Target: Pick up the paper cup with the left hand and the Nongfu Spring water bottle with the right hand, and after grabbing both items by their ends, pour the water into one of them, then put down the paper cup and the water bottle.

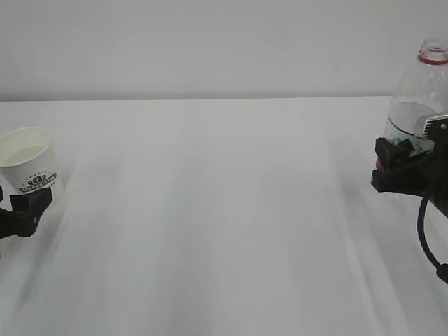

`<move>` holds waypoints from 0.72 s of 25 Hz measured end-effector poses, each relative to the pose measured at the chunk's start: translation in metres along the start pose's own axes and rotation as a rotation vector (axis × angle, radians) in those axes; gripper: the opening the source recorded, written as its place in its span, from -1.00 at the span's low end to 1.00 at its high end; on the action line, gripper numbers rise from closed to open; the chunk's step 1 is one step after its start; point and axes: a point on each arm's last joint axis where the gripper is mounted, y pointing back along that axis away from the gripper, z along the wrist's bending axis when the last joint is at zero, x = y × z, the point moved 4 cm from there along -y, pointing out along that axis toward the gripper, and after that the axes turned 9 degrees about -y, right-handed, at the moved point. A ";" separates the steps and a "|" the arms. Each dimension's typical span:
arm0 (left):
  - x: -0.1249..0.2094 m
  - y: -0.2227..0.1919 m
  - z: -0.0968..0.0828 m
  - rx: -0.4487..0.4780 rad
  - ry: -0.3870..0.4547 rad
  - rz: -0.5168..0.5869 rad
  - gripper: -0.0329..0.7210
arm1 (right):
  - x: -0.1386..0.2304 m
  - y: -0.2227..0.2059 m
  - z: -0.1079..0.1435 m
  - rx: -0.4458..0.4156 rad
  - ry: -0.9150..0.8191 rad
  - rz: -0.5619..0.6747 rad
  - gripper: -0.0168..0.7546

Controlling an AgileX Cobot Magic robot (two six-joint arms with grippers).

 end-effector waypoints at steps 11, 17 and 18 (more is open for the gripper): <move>-0.013 0.011 -0.032 0.239 -0.127 -0.050 0.82 | 0.000 0.000 0.000 -0.002 0.001 0.000 0.34; -0.012 0.014 -0.042 0.320 -0.140 -0.050 0.77 | 0.000 0.000 0.000 -0.002 0.001 0.000 0.34; -0.013 0.015 -0.043 0.328 -0.138 -0.050 0.77 | 0.000 0.000 0.000 -0.002 0.001 0.002 0.34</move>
